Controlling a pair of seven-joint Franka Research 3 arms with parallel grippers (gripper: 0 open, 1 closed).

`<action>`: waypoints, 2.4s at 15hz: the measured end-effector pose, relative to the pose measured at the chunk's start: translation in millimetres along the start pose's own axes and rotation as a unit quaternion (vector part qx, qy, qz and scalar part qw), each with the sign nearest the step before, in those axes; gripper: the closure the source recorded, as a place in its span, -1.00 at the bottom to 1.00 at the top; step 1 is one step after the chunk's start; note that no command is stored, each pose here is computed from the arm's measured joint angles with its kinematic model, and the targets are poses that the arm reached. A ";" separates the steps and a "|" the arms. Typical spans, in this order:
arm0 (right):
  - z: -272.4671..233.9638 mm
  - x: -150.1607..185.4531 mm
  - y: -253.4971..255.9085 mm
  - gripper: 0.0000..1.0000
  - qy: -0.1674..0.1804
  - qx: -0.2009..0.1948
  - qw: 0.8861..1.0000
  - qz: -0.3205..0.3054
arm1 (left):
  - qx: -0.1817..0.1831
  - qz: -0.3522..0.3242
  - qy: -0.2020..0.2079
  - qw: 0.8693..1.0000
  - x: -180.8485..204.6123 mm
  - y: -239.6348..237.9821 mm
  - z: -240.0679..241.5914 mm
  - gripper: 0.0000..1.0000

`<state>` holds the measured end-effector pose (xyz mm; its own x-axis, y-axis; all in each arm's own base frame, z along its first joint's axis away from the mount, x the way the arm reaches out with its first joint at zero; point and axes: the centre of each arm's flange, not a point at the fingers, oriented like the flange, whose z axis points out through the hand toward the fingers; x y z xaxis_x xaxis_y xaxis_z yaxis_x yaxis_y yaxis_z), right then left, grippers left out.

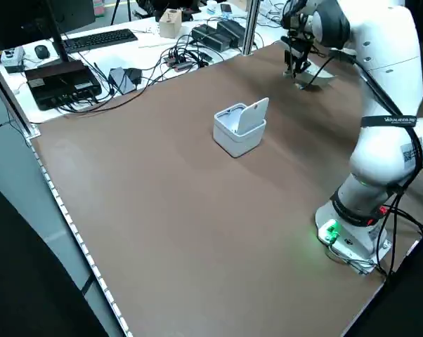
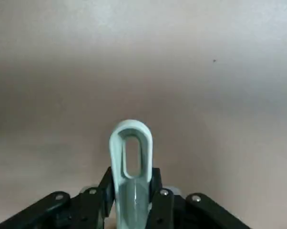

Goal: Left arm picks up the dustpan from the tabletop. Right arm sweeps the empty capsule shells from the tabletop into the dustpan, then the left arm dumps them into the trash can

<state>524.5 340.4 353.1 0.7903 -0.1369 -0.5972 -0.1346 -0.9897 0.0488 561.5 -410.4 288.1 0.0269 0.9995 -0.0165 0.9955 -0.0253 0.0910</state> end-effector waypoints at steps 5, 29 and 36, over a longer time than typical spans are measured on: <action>-54.1 23.7 97.8 0.47 0.019 -0.006 0.999 -0.039 | -0.009 0.010 -0.052 0.999 52.0 41.1 -43.0 0.33; 154.3 6.2 256.5 0.47 -0.017 0.009 0.997 -0.078 | 0.036 0.113 -0.205 0.972 389.0 103.0 -214.1 0.33; 147.0 12.2 252.6 0.47 0.019 0.014 0.996 -0.083 | 0.029 0.146 -0.146 0.978 415.5 97.5 -230.4 0.33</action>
<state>412.2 94.9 240.5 0.8245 0.0275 -0.5652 -0.0154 -0.9974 -0.0711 648.9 6.8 519.6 0.3271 0.9016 -0.2829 0.9448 -0.3185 0.0773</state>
